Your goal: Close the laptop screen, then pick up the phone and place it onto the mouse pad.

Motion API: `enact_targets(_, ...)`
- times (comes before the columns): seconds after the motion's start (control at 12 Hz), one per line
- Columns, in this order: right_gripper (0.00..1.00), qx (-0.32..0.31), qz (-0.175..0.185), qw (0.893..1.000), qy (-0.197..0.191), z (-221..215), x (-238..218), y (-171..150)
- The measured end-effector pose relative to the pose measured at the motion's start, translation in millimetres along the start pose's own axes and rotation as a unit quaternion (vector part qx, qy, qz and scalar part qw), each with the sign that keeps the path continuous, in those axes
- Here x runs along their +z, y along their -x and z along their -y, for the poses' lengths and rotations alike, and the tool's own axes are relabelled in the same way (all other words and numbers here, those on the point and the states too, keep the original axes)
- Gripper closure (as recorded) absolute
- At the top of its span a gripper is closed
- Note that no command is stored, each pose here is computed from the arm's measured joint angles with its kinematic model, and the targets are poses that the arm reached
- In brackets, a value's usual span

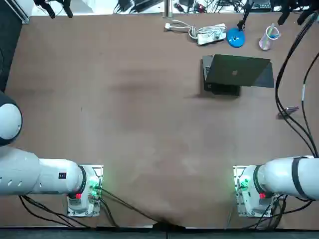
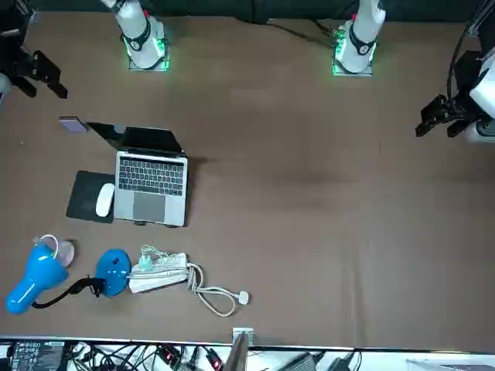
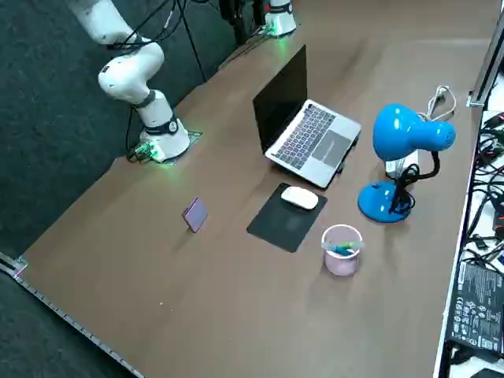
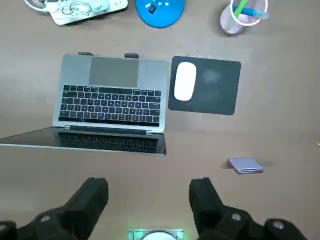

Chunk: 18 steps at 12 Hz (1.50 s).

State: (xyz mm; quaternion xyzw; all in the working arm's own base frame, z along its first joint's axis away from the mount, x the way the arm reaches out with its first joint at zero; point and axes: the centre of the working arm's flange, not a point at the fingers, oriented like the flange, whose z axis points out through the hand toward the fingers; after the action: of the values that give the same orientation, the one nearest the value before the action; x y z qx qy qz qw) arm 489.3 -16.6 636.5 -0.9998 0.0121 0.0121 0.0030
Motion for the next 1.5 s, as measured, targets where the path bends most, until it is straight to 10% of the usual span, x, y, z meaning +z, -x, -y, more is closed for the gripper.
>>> enact_targets(1.08,0.01,0.012,0.056,0.998,0.006,51,39,-8)
enact_targets(1.5,0.30,-0.005,0.096,0.995,0.012,81,78,0)
